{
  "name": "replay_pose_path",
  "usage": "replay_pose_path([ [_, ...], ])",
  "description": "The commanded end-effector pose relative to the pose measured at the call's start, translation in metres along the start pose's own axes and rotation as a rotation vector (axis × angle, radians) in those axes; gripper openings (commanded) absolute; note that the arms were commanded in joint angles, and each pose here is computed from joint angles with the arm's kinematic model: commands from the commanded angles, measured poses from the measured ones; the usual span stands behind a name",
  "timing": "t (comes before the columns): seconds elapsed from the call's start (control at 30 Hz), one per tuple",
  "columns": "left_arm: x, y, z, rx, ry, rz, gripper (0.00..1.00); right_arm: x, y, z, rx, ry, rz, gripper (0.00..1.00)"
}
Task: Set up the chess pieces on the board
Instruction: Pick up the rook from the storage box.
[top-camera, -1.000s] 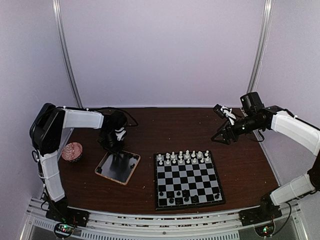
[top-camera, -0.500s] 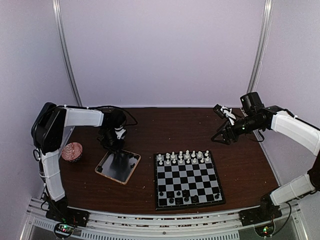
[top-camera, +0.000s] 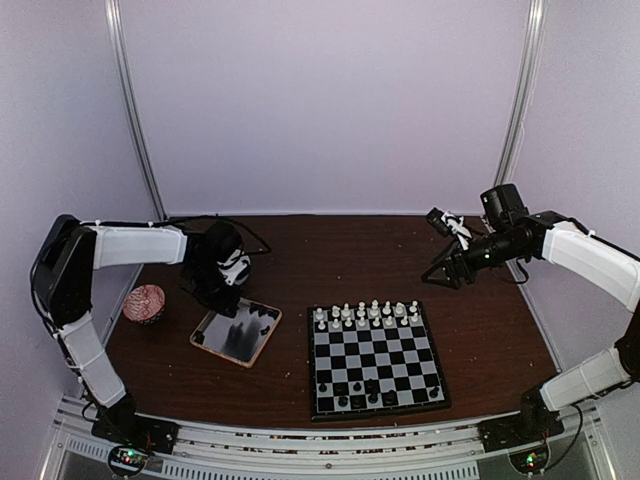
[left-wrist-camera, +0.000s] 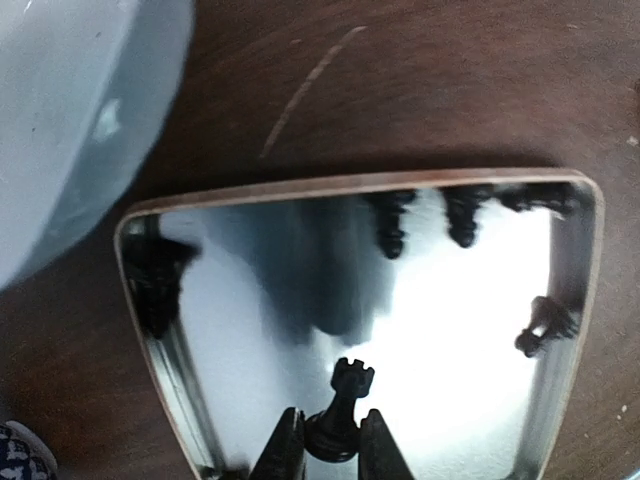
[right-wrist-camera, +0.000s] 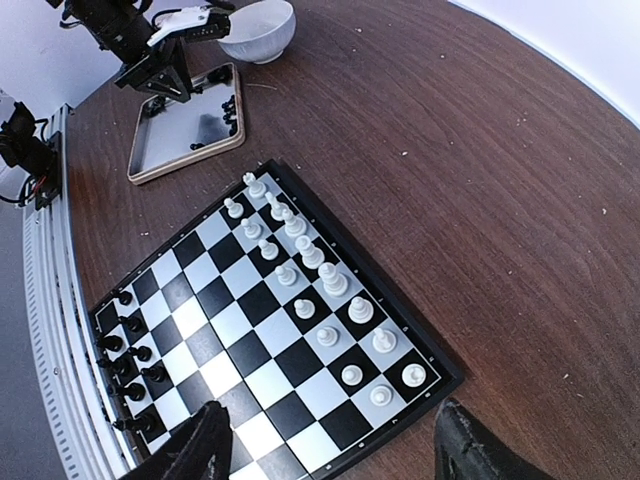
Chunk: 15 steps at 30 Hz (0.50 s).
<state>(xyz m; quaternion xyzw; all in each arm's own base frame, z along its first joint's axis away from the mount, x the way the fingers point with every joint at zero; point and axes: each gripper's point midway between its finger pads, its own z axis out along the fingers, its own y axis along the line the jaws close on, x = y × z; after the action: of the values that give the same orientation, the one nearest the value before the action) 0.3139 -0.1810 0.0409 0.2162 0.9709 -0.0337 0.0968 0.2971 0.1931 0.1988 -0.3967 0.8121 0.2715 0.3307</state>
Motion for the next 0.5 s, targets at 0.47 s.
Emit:
replay_pose_path([
  [0.47, -0.034, -0.198, -0.093, 0.460, -0.549, 0.385, 0.12, -0.030, 0.098, 0.098, -0.464, 0.208, 0.184, 0.65],
])
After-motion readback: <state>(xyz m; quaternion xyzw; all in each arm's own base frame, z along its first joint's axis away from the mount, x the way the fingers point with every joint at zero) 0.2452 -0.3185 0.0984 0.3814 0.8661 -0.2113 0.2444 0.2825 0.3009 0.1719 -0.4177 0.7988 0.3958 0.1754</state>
